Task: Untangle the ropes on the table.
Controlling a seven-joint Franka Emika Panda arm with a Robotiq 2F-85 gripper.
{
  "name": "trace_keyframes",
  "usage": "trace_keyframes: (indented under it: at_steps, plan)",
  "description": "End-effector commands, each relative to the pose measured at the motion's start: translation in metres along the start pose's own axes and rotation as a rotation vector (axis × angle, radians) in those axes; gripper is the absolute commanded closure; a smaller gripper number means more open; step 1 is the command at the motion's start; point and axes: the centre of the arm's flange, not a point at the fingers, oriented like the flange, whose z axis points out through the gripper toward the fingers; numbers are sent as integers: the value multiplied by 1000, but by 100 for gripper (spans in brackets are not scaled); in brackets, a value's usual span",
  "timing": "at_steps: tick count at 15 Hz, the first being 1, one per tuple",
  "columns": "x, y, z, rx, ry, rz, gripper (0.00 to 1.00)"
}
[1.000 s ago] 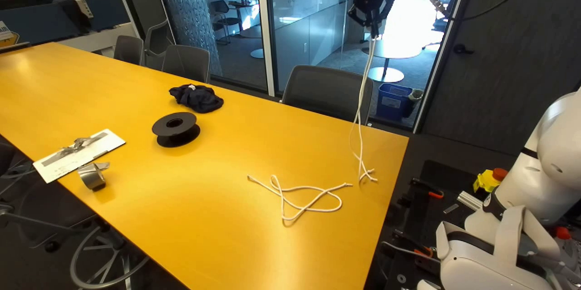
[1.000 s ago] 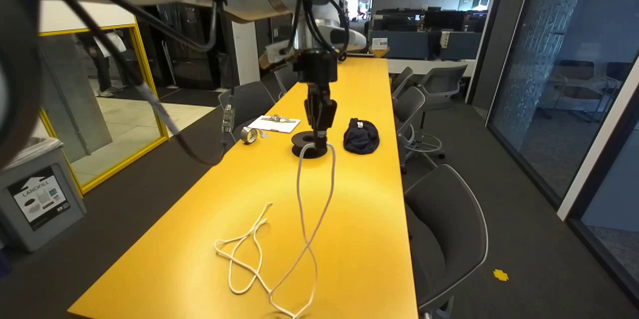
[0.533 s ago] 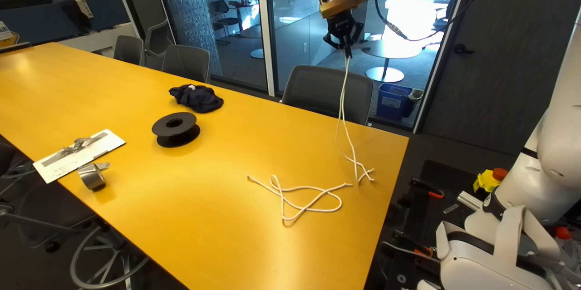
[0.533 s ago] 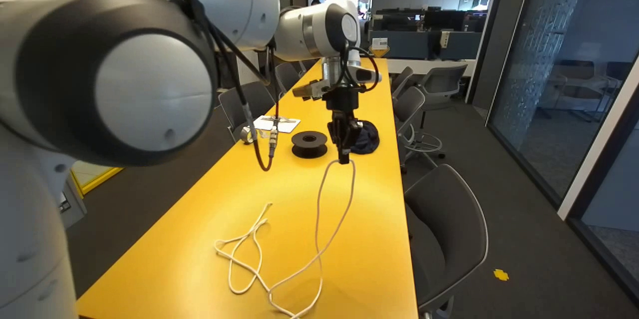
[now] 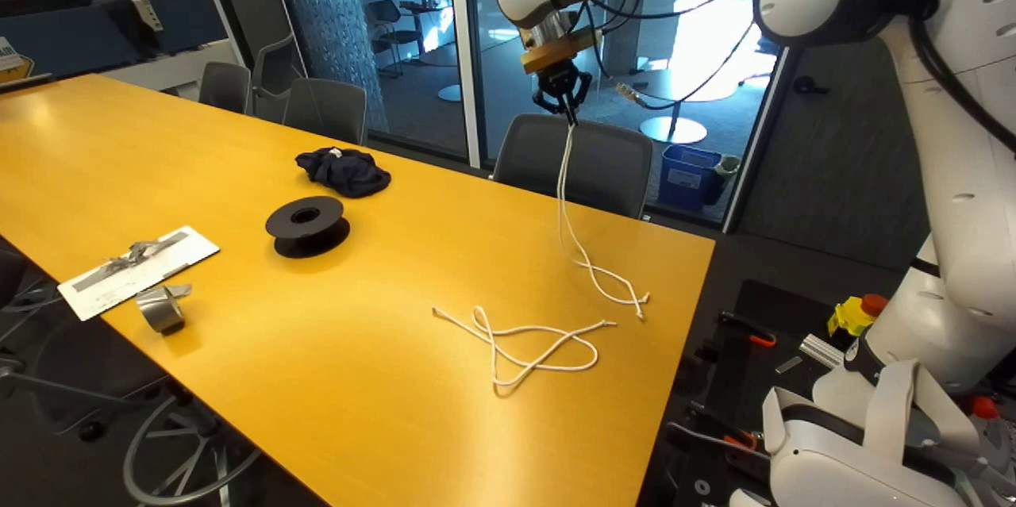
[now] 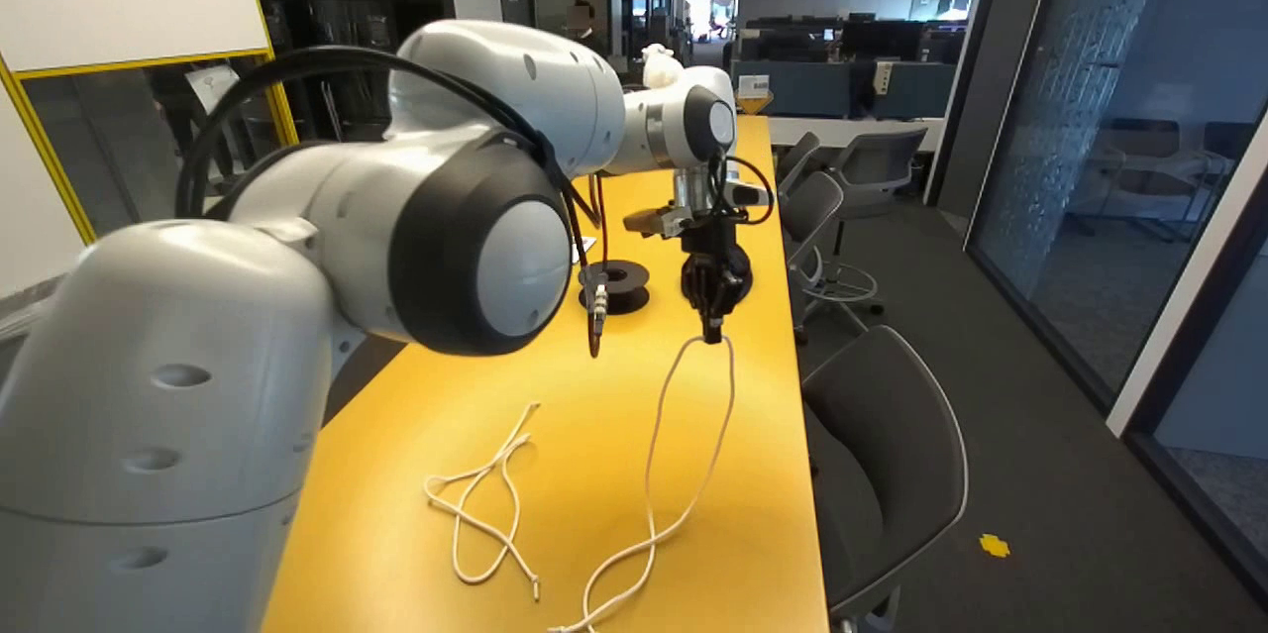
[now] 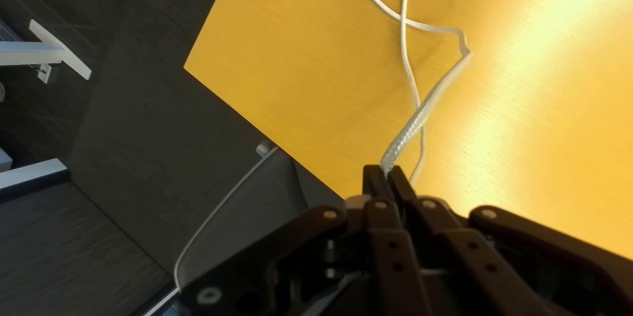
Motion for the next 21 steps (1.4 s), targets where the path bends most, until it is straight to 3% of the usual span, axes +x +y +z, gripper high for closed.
trace_keyframes:
  at_steps: [1,7,15,16,17,21]
  plan:
    - [48,-52,0,-9,-13,-7,99]
    - [66,-101,35,-36,-22,-20,99]
    - [65,-130,52,-52,-42,-60,99]
    - [65,-132,53,-49,-44,-62,81]
    - [64,-133,53,-45,-37,-63,69]
    - [64,-134,44,38,28,-60,41]
